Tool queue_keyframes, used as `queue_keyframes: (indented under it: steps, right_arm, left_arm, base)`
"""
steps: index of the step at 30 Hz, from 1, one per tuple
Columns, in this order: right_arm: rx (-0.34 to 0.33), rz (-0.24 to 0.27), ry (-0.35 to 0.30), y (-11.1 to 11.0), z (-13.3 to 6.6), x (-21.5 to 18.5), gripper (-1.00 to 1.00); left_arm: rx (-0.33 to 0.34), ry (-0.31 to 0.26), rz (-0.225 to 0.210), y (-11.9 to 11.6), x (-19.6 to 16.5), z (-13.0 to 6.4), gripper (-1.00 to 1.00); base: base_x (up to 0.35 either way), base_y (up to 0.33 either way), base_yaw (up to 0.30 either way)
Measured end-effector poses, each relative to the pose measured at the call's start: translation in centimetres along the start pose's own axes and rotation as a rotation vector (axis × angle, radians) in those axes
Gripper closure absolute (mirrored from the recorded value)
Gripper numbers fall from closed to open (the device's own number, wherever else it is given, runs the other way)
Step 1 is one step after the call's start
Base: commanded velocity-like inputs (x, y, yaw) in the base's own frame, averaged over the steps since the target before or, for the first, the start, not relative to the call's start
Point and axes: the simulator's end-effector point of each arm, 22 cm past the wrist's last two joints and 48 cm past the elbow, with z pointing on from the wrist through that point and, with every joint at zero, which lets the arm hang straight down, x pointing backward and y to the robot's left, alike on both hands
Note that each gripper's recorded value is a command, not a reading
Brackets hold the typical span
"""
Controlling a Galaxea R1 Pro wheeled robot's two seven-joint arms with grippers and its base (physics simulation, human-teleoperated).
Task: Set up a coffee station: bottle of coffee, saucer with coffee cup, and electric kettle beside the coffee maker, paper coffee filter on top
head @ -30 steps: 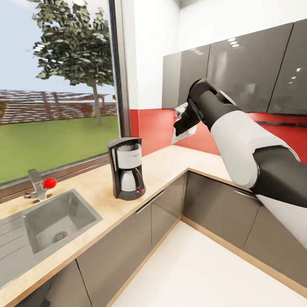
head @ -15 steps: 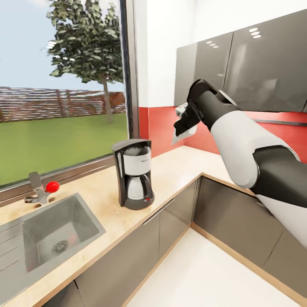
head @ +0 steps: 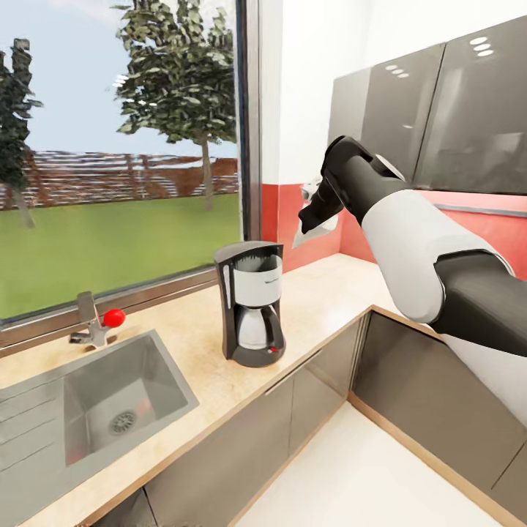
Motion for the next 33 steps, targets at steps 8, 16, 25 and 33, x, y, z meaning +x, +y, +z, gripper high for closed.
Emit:
queue_keyframes:
  steps: [8,16,25,33]
  right_arm:
    - [0.001,0.0,0.0,-0.03,-0.05,-0.01,1.0]
    - [0.001,0.0,0.001,-0.03,0.02,0.01,1.0]
    - [0.001,0.0,0.001,-0.01,0.01,0.03,1.0]
    - [0.0,0.001,0.0,-0.02,-0.02,0.02,1.0]
  left_arm:
    - [0.002,-0.002,0.0,-0.13,-0.1,0.02,-1.0]
    - [0.001,-0.002,-0.002,-0.11,-0.12,0.03,-1.0]
    - [0.0,-0.002,-0.002,0.0,-0.11,0.02,-1.0]
    - [0.0,-0.002,-0.002,-0.06,-0.11,0.02,-1.0]
  base:
    - [0.0,0.0,0.022]
    - [-0.117,0.0,0.027]
    - [-0.025,0.0,0.251]
    - [0.0,0.0,0.13]
